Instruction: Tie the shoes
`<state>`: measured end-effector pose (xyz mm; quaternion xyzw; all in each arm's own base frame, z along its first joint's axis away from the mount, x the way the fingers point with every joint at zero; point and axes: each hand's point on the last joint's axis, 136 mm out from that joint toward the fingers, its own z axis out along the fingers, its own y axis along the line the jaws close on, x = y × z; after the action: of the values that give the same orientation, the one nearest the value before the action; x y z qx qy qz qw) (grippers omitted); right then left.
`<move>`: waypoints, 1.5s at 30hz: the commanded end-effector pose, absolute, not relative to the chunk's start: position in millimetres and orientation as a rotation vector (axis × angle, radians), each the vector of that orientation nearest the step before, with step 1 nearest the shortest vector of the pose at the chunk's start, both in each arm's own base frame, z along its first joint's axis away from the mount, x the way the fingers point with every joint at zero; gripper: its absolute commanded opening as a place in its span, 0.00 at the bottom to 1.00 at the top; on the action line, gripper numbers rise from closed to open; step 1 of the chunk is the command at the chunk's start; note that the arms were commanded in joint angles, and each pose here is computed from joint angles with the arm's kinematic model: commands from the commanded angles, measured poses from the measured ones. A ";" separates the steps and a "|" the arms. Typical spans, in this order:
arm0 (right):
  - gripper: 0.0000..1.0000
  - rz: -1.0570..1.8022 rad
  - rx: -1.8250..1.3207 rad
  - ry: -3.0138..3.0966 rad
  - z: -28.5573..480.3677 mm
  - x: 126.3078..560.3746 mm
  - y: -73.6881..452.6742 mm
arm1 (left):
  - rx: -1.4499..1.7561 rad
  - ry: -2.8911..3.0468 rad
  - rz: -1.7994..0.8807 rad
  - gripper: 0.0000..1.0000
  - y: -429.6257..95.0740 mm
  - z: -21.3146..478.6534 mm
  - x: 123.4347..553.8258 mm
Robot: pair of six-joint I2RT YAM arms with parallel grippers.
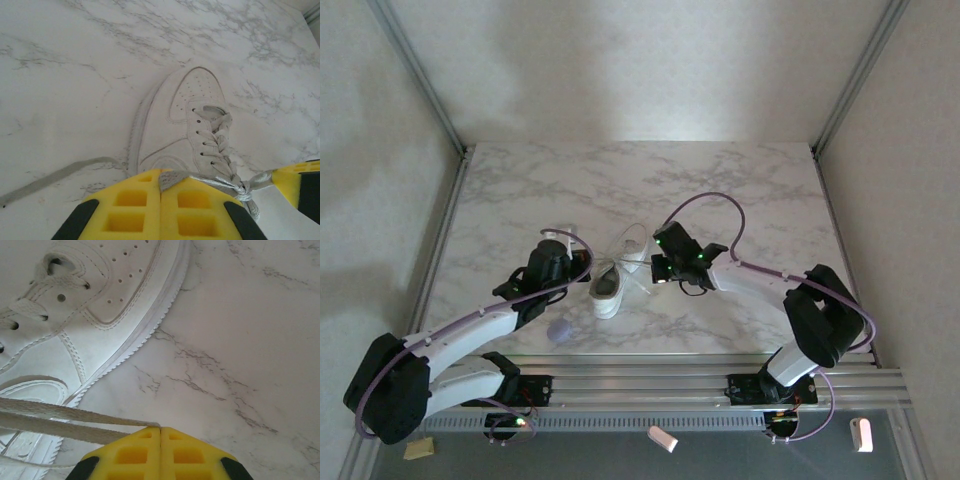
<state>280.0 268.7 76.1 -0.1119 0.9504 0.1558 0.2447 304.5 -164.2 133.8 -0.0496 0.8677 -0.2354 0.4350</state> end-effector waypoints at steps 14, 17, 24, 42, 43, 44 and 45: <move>0.00 0.022 -0.253 2.749 39.0 271.5 214.7 | -0.298 2.268 -0.389 0.00 -124.6 93.4 311.2; 0.00 0.023 -0.249 2.745 39.7 271.3 214.5 | -0.301 2.262 -0.395 0.00 -123.2 95.1 310.8; 0.00 -0.011 -0.236 2.754 39.2 270.8 210.0 | -0.330 2.265 -0.387 0.00 -116.4 91.6 307.2; 0.03 0.469 -0.449 2.554 100.4 266.5 273.4 | -0.134 2.093 -0.745 0.19 -162.0 147.2 304.7; 0.18 0.529 -0.465 2.505 115.5 266.2 280.4 | -0.127 2.050 -0.771 0.26 -163.3 159.1 304.0; 0.32 0.566 -0.465 2.460 129.7 267.4 283.2 | -0.126 2.011 -0.782 0.32 -162.4 170.5 303.5; 0.43 0.586 -0.462 2.427 140.7 267.8 284.0 | -0.127 1.983 -0.784 0.39 -160.4 178.8 302.7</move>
<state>269.2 270.3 104.7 -0.1433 0.9407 0.1701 0.2563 301.3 -156.7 141.2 -0.0646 0.8519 -0.2837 0.4355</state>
